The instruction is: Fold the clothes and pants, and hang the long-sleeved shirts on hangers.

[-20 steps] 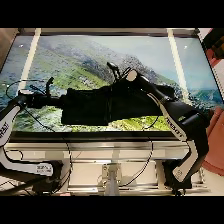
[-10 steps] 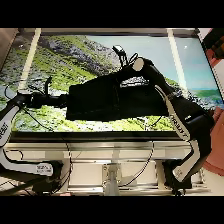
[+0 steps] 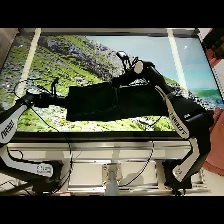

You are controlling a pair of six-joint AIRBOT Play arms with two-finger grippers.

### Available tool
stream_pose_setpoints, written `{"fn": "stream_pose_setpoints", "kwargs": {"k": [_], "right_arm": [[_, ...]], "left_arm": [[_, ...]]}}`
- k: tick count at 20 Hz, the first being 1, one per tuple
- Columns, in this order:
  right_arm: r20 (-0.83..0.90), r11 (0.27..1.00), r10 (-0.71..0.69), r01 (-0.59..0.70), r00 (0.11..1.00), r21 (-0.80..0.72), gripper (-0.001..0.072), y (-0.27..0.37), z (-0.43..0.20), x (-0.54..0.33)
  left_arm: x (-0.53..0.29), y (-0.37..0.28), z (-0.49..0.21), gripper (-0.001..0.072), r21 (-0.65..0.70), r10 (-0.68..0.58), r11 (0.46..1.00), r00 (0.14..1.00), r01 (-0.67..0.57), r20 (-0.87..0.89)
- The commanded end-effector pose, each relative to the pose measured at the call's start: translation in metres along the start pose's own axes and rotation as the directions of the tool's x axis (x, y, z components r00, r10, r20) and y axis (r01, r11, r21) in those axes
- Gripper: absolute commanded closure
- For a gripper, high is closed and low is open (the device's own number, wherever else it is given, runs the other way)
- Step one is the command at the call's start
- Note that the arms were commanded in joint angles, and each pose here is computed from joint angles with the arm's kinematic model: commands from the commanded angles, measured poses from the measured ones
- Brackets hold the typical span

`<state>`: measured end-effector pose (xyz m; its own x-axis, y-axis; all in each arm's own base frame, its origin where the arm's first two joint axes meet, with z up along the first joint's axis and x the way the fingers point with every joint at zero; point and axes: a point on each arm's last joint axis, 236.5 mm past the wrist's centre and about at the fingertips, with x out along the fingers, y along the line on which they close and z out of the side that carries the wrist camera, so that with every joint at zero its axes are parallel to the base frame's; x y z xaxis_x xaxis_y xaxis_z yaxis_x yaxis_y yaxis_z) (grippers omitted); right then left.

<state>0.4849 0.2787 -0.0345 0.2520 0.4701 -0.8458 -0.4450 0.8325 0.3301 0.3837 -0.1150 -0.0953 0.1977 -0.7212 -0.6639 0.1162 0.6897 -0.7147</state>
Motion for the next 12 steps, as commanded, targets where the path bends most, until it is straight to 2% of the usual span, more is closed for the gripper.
{"fn": "stream_pose_setpoints", "kwargs": {"k": [1,2,3,9,12], "right_arm": [[-0.112,0.999,-0.004,0.009,0.994,0.039,0.0521,-0.018,-0.026,-0.008],[-0.143,0.999,0.001,0.005,0.99,0.046,0.0589,-0.019,-0.034,-0.008],[-0.161,0.999,0.01,-0.001,0.987,0.053,0.0663,-0.017,-0.04,-0.006],[-0.205,0.995,0.091,-0.081,0.974,0.055,0.0669,0.032,-0.068,0.035],[-0.123,0.993,0.109,-0.102,0.986,0.061,0.0669,0.072,-0.058,0.063]], "left_arm": [[0.012,-0.005,-0.005,0.0635,-0.035,-0.012,0.999,1.0,0.011,-0.025],[0.009,-0.013,-0.001,0.0679,-0.046,-0.045,0.998,0.999,0.044,-0.013],[0.004,-0.022,0.003,0.0679,-0.047,-0.076,0.996,0.997,0.075,-0.005],[-0.043,-0.08,0.035,0.068,-0.019,-0.179,0.984,0.984,0.18,0.01],[-0.081,-0.12,0.044,0.068,0.034,-0.217,0.976,0.976,0.216,0.008]]}}
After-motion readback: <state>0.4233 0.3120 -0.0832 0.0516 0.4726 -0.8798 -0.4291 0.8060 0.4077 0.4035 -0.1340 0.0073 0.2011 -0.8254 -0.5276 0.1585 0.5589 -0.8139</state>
